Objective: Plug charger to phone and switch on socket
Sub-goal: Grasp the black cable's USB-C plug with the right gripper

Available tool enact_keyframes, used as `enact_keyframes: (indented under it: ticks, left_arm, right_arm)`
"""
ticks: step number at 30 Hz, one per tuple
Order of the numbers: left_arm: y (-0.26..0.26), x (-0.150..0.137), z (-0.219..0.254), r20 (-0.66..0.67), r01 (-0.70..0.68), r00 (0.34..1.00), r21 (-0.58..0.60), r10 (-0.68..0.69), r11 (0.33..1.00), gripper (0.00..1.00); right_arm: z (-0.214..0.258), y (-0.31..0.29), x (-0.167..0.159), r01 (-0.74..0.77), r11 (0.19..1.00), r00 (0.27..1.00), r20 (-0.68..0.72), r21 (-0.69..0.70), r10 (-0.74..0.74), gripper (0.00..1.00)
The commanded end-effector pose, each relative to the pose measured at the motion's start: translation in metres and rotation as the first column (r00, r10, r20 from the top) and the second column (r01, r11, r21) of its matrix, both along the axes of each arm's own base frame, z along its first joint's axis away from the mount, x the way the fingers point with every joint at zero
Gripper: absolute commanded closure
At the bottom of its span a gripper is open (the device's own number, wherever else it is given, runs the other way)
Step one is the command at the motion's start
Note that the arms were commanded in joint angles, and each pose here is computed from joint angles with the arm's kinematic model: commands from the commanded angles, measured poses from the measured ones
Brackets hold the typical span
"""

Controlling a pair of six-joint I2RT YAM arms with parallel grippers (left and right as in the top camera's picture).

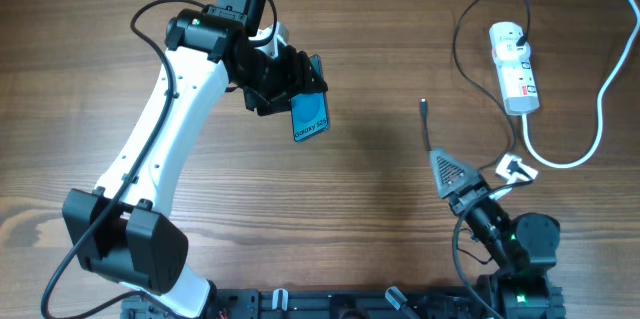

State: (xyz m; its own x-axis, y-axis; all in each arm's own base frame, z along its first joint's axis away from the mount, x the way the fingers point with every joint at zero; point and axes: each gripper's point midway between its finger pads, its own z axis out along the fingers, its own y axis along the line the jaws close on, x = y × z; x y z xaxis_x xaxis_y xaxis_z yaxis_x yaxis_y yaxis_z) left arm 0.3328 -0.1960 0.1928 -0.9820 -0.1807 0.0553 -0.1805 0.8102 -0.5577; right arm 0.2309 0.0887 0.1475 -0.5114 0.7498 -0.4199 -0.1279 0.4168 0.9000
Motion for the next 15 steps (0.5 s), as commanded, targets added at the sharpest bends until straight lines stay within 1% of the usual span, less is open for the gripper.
enact_keyframes:
  ticks: [1,7,11,15]
  left_arm:
    - [-0.001,0.003,0.014,0.041,-0.002,0.999,-0.016,0.002,1.0,0.39]
    - [-0.001,0.003,0.014,0.039,-0.005,0.999,-0.016,0.006,1.0,0.39]
    - [-0.001,0.003,0.014,0.039,-0.005,0.999,-0.016,0.006,1.0,0.39]
    - [-0.001,0.003,0.014,0.039,-0.005,0.999,-0.016,0.006,1.0,0.39]
  right_arm:
    - [0.014,0.014,-0.006,-0.109,0.988,0.991,0.07,-0.111,0.117,0.01]
    - [-0.005,0.021,-0.004,-0.176,0.979,0.983,-0.067,-0.101,0.17,0.01]
    - [-0.015,0.031,-0.005,-0.256,0.965,0.956,-0.165,-0.057,0.244,0.01]
    - [-0.007,0.043,-0.003,-0.362,0.93,0.921,-0.175,-0.064,0.347,0.01]
